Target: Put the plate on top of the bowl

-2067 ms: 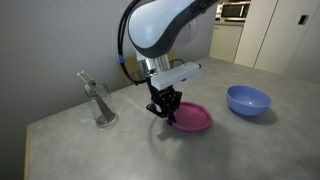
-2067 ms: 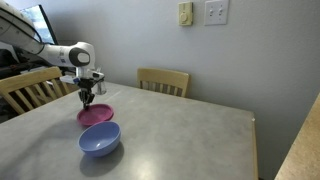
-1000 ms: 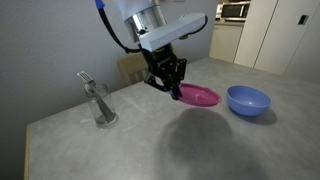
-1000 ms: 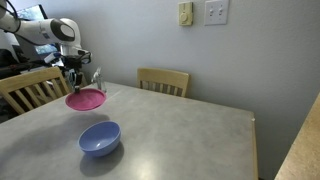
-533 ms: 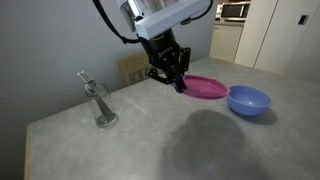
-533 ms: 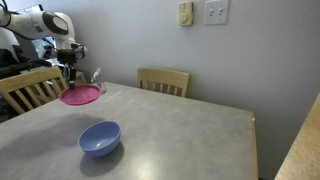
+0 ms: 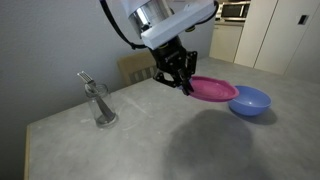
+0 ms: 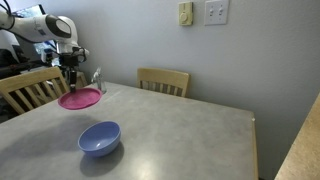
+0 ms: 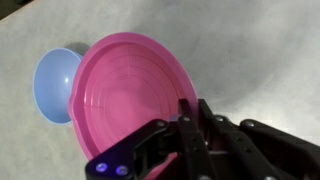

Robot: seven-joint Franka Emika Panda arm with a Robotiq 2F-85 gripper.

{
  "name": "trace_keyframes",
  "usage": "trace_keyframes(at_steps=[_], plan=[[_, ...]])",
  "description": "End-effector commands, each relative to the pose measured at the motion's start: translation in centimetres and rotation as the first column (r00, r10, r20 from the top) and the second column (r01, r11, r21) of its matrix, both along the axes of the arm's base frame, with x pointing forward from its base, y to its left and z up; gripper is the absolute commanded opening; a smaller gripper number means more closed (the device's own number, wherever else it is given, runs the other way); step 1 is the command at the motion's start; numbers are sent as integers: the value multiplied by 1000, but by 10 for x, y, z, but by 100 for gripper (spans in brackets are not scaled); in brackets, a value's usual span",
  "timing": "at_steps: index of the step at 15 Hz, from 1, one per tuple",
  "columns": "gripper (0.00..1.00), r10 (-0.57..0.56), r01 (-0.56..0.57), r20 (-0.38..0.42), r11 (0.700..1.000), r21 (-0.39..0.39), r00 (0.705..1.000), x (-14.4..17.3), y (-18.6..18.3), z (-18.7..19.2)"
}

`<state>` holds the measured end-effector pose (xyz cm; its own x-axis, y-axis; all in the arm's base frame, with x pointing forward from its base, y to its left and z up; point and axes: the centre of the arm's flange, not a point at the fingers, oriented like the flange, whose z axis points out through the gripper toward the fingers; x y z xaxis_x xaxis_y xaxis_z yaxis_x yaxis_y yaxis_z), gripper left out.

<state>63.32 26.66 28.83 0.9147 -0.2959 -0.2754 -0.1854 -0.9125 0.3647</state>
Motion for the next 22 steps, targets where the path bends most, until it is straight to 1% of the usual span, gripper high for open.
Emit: trace_keyframes(at_steps=[1,6,10,11,14,19,22], plan=[[3,-53,52,-39,998,-25,998,-24,-29,-2],[3,-115,109,-99,992,-67,988,-38,-56,-13],[3,-153,143,-119,986,-87,981,-48,-78,-19],[3,-155,145,-116,985,-90,981,-50,-82,-20],[3,-150,144,-65,986,-82,987,-50,-95,-24],[3,-132,132,-2,989,-66,991,-43,-106,-29],[3,-112,113,15,989,-92,994,-43,-112,-29]])
